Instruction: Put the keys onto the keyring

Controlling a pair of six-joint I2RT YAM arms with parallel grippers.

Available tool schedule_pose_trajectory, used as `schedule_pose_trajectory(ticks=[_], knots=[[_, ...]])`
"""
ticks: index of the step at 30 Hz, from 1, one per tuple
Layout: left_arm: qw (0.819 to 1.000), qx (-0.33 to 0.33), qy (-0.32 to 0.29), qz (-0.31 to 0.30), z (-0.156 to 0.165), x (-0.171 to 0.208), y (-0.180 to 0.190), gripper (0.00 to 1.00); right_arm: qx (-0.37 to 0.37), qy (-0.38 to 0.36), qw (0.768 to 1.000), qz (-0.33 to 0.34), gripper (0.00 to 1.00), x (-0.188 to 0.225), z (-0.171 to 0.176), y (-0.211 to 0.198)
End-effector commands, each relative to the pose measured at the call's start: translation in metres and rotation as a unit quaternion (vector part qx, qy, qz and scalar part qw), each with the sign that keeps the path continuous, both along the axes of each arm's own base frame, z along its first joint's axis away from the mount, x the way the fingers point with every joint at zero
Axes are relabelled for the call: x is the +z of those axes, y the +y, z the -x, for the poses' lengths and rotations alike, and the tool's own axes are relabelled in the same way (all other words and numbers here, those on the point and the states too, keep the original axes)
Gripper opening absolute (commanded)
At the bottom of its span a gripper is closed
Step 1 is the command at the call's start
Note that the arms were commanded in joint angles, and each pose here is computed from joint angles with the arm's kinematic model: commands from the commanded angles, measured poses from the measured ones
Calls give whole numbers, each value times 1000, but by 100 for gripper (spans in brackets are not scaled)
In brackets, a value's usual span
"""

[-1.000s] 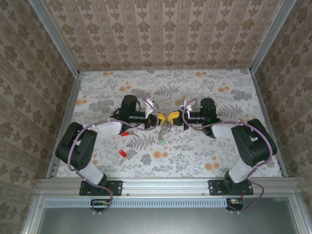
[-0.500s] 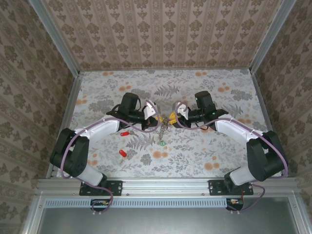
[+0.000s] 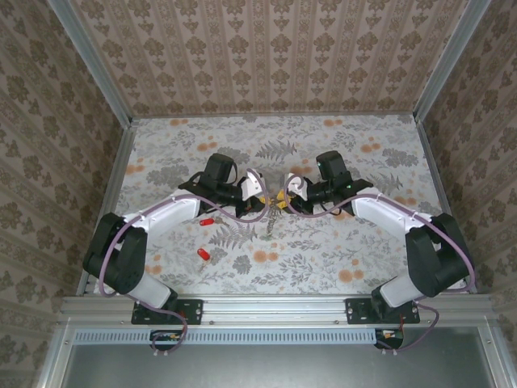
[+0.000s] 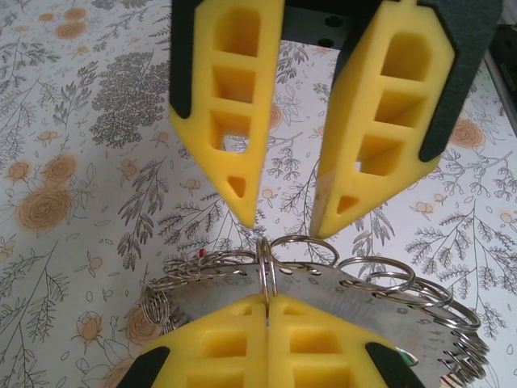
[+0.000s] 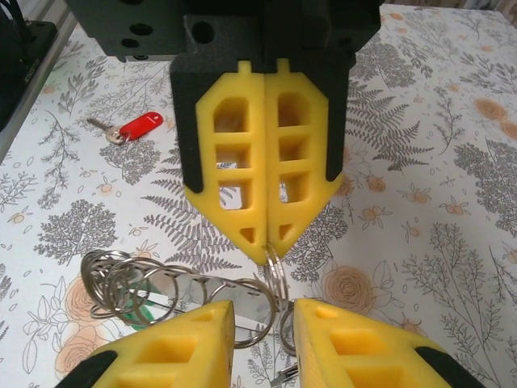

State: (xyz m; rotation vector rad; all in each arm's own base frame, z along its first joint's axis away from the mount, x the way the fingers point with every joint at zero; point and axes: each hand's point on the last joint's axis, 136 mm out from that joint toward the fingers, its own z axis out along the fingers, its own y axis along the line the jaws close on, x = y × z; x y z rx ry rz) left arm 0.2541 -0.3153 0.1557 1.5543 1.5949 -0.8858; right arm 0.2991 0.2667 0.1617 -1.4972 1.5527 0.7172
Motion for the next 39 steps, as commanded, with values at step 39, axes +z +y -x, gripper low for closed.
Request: schedule_pose_trajectory(ticks=[39], knots=[[999,6,-10,38,-10,20,4,26,33,12,997,-68,0,10,-12,11]])
